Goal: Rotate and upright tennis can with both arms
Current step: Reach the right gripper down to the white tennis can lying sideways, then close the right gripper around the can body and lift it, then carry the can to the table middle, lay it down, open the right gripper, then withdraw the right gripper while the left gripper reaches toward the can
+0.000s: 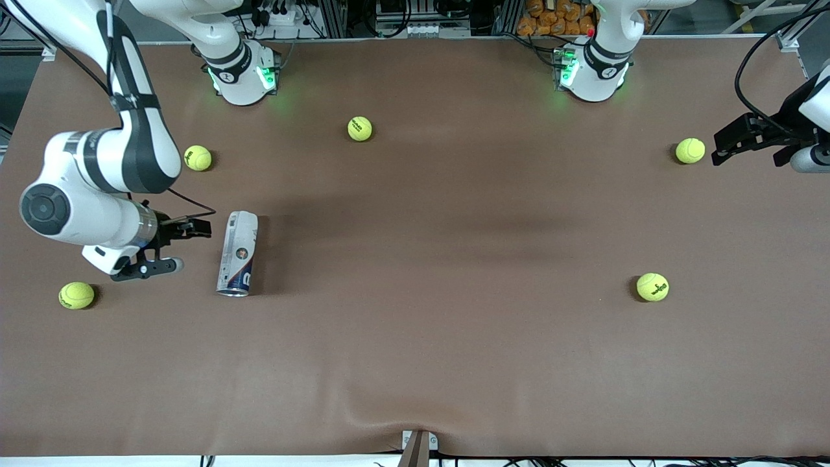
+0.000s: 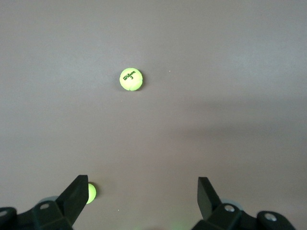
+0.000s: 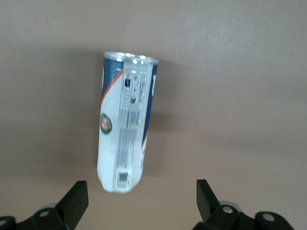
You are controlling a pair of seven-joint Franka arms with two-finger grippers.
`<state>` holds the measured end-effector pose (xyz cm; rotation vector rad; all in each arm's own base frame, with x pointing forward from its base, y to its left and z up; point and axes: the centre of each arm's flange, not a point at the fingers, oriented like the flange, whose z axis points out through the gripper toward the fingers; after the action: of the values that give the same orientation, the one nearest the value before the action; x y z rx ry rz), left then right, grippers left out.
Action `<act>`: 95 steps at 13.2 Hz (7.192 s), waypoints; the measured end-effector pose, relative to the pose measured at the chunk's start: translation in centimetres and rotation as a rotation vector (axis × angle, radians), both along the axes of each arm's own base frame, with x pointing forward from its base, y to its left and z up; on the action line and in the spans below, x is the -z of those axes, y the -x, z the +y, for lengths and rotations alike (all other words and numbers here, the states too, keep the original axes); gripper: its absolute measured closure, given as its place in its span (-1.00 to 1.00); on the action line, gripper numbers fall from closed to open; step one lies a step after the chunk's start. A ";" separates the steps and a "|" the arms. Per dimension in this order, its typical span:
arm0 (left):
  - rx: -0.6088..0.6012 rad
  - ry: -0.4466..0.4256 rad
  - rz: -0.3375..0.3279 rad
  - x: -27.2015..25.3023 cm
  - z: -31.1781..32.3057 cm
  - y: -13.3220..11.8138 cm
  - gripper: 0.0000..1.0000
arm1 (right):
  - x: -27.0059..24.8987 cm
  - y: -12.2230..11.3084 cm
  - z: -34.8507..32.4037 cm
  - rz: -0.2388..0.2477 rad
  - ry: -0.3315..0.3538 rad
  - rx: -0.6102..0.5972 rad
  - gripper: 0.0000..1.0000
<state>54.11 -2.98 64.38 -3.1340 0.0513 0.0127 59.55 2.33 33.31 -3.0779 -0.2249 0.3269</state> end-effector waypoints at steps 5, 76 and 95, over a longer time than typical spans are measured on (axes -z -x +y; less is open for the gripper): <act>0.000 0.000 0.003 0.1 0.0 0.0 -1.00 | 4.9 -0.4 1.8 -0.018 0.002 0.019 -1.00; -0.173 0.563 0.248 12.2 1.8 -5.0 -1.00 | -28.2 1.1 16.5 -0.114 0.429 -0.486 -1.00; -0.107 1.191 0.382 39.9 -6.0 -1.4 -1.00 | -32.1 4.8 -9.4 -0.177 -0.012 0.236 -1.00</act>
<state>55.49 -9.02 24.51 -4.2259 -0.1765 0.9005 54.80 -7.10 65.43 -3.0768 0.1317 0.0430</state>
